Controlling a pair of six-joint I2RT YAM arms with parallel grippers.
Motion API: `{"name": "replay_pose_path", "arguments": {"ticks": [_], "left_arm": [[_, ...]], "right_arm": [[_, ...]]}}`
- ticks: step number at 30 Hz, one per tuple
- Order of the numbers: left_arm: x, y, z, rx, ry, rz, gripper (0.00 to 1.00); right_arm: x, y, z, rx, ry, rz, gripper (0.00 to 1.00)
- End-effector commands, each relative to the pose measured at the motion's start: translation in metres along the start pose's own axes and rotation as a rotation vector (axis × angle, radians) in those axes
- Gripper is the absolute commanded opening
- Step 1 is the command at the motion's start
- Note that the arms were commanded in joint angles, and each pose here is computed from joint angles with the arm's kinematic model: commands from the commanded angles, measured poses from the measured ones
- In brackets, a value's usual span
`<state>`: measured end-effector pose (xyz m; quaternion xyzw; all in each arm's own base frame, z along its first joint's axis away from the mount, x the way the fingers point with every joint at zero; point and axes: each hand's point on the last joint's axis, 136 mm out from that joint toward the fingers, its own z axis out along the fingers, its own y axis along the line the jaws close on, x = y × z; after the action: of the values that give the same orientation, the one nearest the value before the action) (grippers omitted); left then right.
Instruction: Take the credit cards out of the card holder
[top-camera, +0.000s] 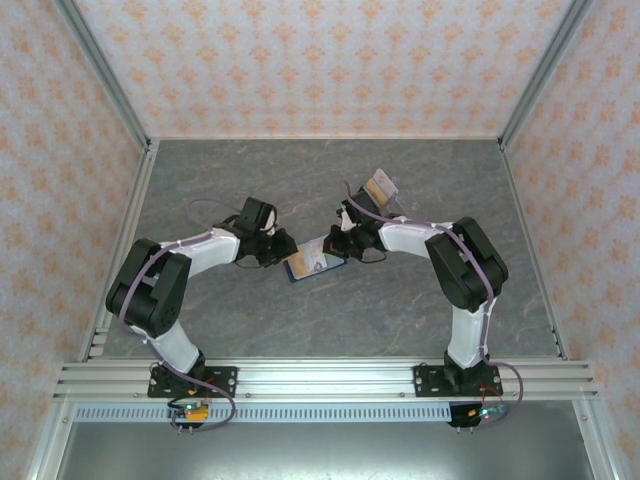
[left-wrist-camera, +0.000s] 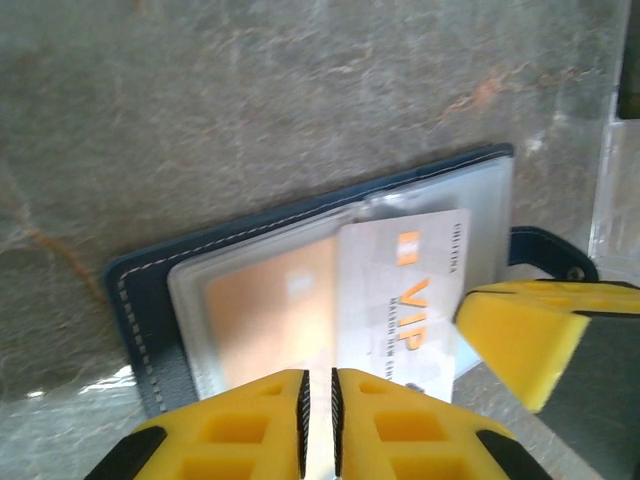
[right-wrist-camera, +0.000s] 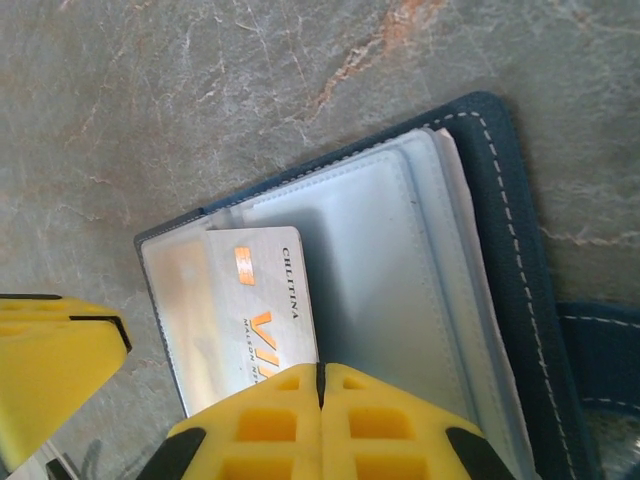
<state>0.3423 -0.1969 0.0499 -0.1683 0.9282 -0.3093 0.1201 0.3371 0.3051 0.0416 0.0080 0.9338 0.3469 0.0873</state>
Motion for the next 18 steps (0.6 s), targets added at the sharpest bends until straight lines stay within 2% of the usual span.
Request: {"name": "replay_pose_path", "arguments": {"ticks": [1, 10, 18], "left_arm": [[0.004, -0.011, 0.008, 0.017, 0.032, 0.037, 0.16], [0.009, 0.002, 0.028, -0.025, 0.077, 0.05, 0.13], [0.015, 0.016, 0.036, -0.062, 0.102, 0.032, 0.1]], "right_arm": [[-0.006, 0.008, 0.0, -0.023, 0.004, -0.019, 0.02], [-0.002, 0.01, 0.01, -0.055, 0.045, 0.001, 0.2], [-0.001, 0.004, 0.017, -0.049, 0.065, 0.013, 0.26]]}}
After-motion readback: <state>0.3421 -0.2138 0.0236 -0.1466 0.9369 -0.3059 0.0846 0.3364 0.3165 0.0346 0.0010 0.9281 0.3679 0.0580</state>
